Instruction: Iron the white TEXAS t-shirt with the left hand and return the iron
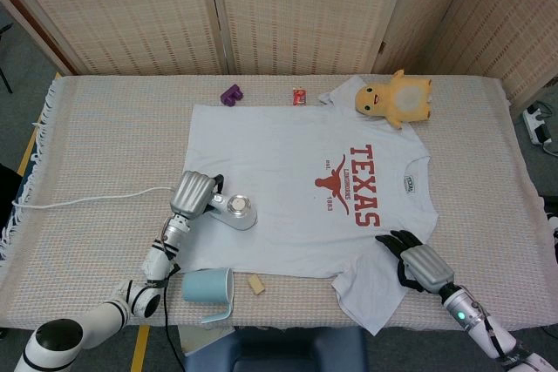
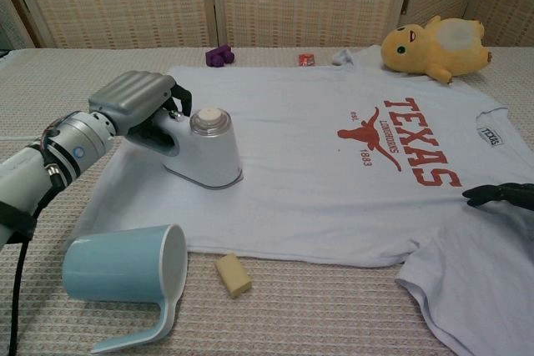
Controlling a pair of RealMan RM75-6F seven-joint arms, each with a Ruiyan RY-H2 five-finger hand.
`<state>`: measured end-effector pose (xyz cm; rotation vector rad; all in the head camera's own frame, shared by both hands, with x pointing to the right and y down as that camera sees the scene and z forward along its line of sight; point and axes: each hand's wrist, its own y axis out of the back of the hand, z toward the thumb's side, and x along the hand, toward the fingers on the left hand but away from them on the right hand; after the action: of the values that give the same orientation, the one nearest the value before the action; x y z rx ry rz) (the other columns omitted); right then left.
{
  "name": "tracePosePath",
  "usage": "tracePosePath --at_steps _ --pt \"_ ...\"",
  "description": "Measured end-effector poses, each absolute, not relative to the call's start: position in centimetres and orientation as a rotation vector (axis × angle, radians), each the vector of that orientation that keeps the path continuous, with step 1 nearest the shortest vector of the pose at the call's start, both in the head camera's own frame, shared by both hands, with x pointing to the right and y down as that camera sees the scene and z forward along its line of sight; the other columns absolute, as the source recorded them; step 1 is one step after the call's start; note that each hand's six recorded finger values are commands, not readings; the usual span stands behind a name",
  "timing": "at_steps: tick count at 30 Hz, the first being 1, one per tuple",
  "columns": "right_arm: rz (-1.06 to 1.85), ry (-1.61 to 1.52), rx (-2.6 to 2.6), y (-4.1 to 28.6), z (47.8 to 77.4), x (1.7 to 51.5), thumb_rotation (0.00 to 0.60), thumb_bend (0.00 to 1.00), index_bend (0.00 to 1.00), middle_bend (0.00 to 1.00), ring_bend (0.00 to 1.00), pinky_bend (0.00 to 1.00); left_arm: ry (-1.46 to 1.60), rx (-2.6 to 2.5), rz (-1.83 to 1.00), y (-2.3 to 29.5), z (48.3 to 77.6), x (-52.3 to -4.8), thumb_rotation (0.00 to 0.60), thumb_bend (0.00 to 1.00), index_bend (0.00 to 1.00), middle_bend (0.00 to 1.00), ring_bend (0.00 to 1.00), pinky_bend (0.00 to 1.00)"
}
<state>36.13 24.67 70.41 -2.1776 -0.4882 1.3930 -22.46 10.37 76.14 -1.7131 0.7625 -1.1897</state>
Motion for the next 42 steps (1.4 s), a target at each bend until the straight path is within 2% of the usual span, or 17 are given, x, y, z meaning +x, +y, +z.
tracePosePath --at_steps 9,16,24,28,34,37,42 --pt "1.392 -0.490 -2.171 24.5 70.3 36.1 0.501 0.98 0.00 0.10 0.00 0.01 0.845 -1.608 -1.360 8.8 76.7 -30.4 0.600 0.43 0.93 0.99 0.82 0.77" --pt "1.387 -0.494 -2.171 24.4 70.2 35.9 0.502 0.98 0.00 0.10 0.00 0.01 0.979 -1.589 -1.345 7.8 74.8 -33.5 0.600 0.43 0.93 0.99 0.82 0.77" --pt "1.382 -0.500 -2.170 24.5 69.9 36.0 0.500 0.98 0.00 0.10 0.00 0.01 1.007 -1.717 -1.185 8.9 72.9 -28.8 0.600 0.43 0.93 0.99 0.82 0.77" --pt "1.390 -0.505 -2.165 24.5 69.8 36.3 0.498 0.98 0.00 0.10 0.00 0.01 0.930 -1.780 -1.093 10.4 72.0 -24.2 0.600 0.43 0.93 0.99 0.82 0.77" --pt "1.398 -0.512 -2.163 24.6 69.8 36.6 0.503 0.98 0.00 0.10 0.00 0.01 0.772 -1.799 -1.018 12.8 72.2 -19.8 0.600 0.43 0.93 0.98 0.82 0.77" --pt "1.401 -0.510 -2.165 24.6 69.9 36.6 0.500 0.98 0.00 0.10 0.00 0.01 0.721 -1.804 -1.011 13.8 72.7 -19.1 0.600 0.43 0.93 0.98 0.82 0.77" --pt "1.398 -0.505 -2.168 24.6 70.0 36.5 0.501 0.98 0.00 0.10 0.00 0.01 0.687 -1.777 -1.057 14.2 73.6 -20.8 0.600 0.43 0.93 0.98 0.82 0.77"
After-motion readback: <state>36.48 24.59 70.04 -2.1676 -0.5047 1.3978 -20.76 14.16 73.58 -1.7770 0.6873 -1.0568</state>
